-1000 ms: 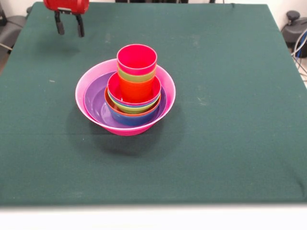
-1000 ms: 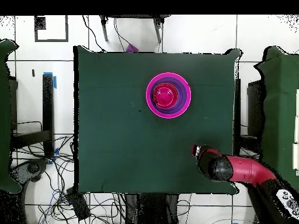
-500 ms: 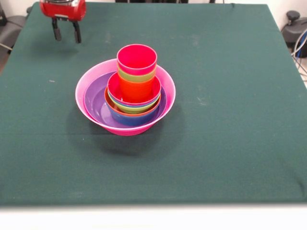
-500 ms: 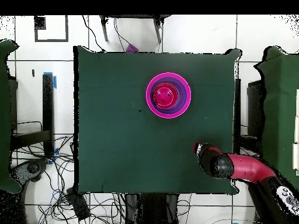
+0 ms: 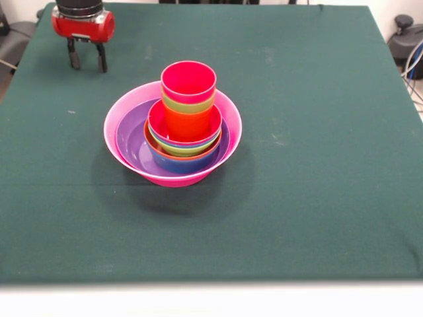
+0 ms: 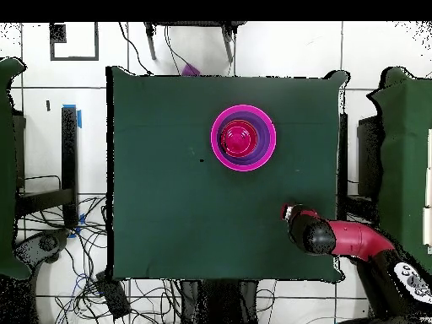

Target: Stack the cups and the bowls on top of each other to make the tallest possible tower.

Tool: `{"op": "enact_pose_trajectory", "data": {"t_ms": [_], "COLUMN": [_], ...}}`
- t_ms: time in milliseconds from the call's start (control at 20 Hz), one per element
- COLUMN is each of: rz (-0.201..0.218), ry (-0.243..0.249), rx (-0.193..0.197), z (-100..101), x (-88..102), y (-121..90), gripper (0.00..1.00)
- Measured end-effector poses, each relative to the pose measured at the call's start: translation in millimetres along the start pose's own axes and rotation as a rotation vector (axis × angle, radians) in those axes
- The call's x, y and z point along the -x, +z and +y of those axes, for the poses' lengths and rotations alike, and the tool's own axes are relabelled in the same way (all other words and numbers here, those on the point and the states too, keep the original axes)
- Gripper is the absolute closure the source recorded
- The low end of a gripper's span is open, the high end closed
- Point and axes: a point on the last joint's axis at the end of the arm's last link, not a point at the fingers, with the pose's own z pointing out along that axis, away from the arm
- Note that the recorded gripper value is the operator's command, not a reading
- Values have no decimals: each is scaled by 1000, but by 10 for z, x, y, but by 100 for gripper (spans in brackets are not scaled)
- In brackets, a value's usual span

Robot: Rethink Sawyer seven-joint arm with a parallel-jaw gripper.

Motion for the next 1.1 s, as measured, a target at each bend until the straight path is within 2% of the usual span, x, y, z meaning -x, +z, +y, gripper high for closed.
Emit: {"op": "enact_pose_trajectory", "data": {"t_ms": [550,850,1100], "rz": [-44,-26,-14], "ry": [-29,-29,-39], "rx": [-23,-33,-62], "z": [30,7,-91], "x": [-72,-275,-518], "y": [-18,-153,-222], "gripper": [0,0,0]}}
